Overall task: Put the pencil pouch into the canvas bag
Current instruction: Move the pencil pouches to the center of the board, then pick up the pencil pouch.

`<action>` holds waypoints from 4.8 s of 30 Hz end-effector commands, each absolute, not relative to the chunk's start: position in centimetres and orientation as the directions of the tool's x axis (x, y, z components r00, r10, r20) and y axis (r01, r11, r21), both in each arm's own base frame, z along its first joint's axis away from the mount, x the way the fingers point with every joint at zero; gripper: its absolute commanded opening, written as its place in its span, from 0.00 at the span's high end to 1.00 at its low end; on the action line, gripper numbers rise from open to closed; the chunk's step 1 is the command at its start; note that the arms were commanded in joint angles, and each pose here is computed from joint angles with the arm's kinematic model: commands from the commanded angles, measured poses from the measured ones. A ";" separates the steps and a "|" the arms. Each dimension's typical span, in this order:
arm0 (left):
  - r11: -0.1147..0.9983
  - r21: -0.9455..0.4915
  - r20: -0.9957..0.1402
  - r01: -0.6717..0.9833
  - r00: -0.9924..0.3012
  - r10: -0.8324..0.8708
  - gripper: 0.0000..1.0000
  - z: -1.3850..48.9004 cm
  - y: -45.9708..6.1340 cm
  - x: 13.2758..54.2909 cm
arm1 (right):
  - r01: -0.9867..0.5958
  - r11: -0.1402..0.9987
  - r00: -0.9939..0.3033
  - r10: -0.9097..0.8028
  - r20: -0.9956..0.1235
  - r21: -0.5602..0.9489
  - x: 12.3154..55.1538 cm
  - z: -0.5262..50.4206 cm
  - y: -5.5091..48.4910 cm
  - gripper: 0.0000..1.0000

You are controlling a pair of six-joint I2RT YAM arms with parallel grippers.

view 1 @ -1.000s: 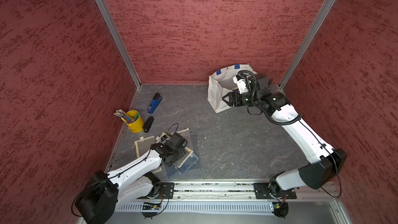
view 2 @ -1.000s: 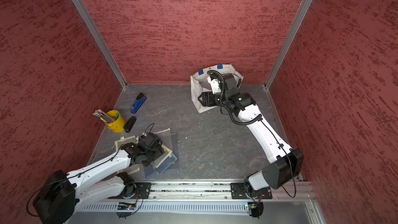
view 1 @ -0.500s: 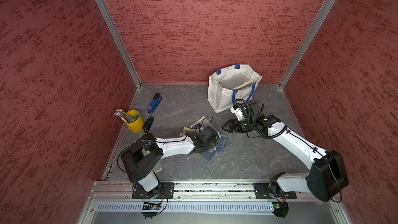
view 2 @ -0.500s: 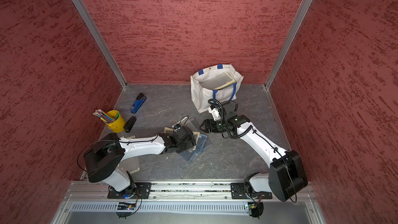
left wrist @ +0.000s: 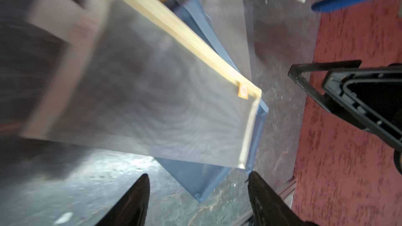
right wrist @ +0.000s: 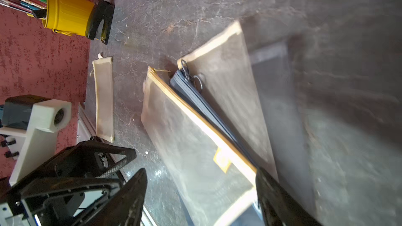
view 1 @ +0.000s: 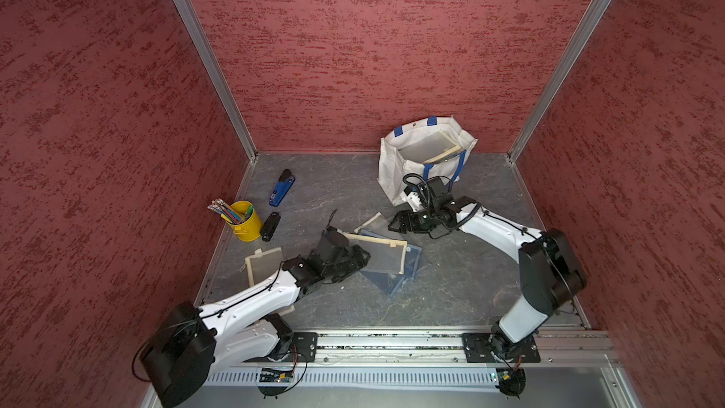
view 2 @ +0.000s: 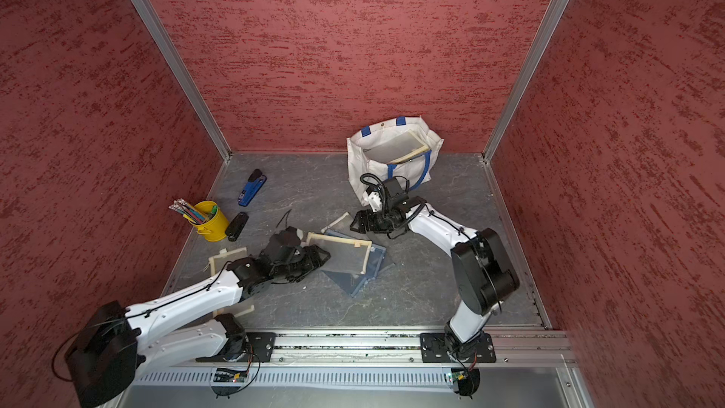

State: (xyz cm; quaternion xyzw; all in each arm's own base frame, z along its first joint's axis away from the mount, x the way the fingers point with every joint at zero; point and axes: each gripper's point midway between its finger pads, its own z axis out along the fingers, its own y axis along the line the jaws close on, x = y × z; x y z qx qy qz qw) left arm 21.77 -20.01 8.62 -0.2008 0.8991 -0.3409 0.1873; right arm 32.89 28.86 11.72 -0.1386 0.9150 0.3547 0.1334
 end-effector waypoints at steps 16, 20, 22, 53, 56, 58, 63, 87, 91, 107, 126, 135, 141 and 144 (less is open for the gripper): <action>0.589 -0.752 -0.092 -0.294 -0.839 -0.536 0.29 4.7 -19.7 25.2 | -0.406 0.710 -0.914 -0.309 -0.264 0.575 31.7 6.6 32.6 0.38; 0.599 -0.753 -0.114 -0.274 -0.841 -0.528 0.33 5.0 -20.2 26.3 | -0.405 0.703 -0.914 -0.310 -0.261 0.584 30.5 7.2 32.4 0.42; 0.601 -0.754 -0.122 -0.264 -0.843 -0.524 0.35 5.3 -20.4 26.7 | -0.407 0.690 -0.913 -0.315 -0.258 0.599 29.8 7.5 32.6 0.43; 0.752 -0.602 -0.149 -0.269 -0.887 -0.437 0.31 6.7 -19.0 23.1 | -0.365 0.638 -0.931 -0.269 -0.247 0.679 28.1 7.5 34.4 0.50; 0.717 -0.639 -0.140 -0.280 -0.874 -0.466 0.32 6.5 -19.2 22.5 | -0.366 0.632 -0.930 -0.278 -0.242 0.683 27.9 7.2 34.7 0.50; 0.696 -0.652 -0.129 -0.302 -0.859 -0.495 0.32 6.0 -18.8 22.5 | -0.368 0.629 -0.929 -0.283 -0.239 0.685 27.8 7.2 35.0 0.50; 0.659 -0.679 -0.110 -0.324 -0.842 -0.528 0.34 5.3 -18.4 22.4 | -0.372 0.627 -0.927 -0.294 -0.234 0.684 27.6 7.0 35.4 0.51; 0.609 -0.743 -0.136 -0.279 -0.828 -0.545 0.57 5.8 -18.9 23.4 | -0.408 0.600 -0.907 -0.353 -0.229 0.688 25.4 7.1 37.9 0.56; 0.621 -0.730 -0.135 -0.284 -0.832 -0.539 0.63 5.2 -18.9 23.3 | -0.412 0.597 -0.906 -0.352 -0.237 0.688 25.5 7.5 37.9 0.57; 0.693 -0.717 -0.345 -0.082 -0.822 -0.454 1.00 12.6 -17.7 24.1 | -0.442 0.604 -0.897 -0.312 -0.314 0.663 27.6 14.9 37.2 0.35; 0.630 -0.706 -0.610 0.325 -0.730 -0.307 1.00 25.1 -21.2 26.6 | -0.360 0.432 -0.933 -0.141 -0.332 0.827 32.0 25.1 36.4 0.28; 0.628 -0.706 -0.605 0.329 -0.741 -0.292 1.00 24.8 -22.0 27.5 | -0.341 0.371 -0.940 -0.130 -0.315 0.864 31.7 25.2 36.5 0.58; 0.653 -0.688 -0.607 0.316 -0.744 -0.279 0.97 24.6 -21.9 27.9 | -0.357 0.377 -0.933 -0.095 -0.348 0.855 33.4 26.5 35.0 0.89; 0.671 -0.674 -0.610 0.308 -0.745 -0.271 0.69 24.5 -21.8 28.2 | -0.372 0.392 -0.923 -0.057 -0.382 0.841 35.1 28.0 33.7 1.00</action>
